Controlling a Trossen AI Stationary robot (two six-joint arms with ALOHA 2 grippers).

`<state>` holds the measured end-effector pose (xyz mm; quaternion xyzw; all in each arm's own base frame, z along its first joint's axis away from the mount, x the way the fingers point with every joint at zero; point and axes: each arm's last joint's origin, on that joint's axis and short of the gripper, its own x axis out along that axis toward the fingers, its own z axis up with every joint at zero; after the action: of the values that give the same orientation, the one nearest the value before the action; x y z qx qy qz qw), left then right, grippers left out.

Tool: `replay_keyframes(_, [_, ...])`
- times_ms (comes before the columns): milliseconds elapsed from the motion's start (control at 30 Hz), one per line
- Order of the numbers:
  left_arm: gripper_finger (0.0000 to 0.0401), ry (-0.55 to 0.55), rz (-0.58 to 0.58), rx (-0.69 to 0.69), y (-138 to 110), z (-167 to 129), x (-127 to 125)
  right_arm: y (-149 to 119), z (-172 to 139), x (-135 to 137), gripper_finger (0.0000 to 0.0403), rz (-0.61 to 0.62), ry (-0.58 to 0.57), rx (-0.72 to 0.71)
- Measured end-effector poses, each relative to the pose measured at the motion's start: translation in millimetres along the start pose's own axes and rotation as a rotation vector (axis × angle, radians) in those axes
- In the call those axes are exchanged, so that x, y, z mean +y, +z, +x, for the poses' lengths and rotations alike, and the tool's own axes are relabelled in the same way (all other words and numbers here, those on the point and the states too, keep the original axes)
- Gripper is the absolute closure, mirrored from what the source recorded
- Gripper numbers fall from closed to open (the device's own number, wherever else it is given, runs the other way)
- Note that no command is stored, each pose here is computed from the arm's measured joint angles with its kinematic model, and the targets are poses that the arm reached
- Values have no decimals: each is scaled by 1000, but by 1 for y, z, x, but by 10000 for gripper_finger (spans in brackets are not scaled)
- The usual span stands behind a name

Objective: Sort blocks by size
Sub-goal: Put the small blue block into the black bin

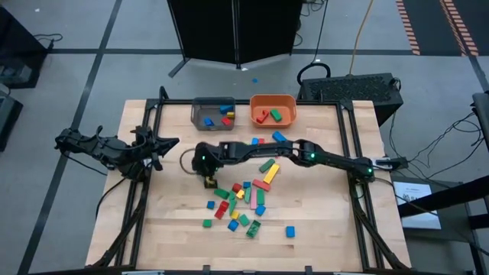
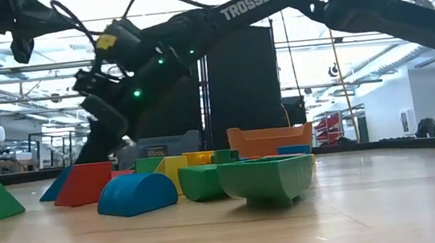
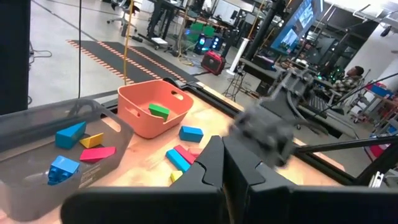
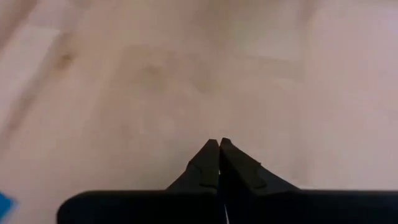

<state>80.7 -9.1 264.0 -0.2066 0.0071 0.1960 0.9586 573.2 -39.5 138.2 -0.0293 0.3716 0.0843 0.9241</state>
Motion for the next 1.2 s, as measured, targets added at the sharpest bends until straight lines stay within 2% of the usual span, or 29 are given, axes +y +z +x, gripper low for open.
replay_keyframes(233, [401,3,6,6,-1,0,0,14,-39,-43,401,25,-70,-43])
replay_keyframes(467, [401,6,13,12,-2,0,1,27,-89,-94,401,6,-250,-104])
replay_keyframes(700, [401,8,16,15,-2,0,1,9,-117,-151,402,132,-348,-105])
replay_keyframes(867, [401,8,17,15,-2,0,1,-4,-128,-175,398,246,-373,-86])
replay_keyframes(1000, [401,11,22,20,-3,0,1,-7,-129,-178,363,253,-368,-75])
replay_keyframes(1200, [401,15,28,27,-3,0,2,-6,-127,-175,274,218,-361,-71])
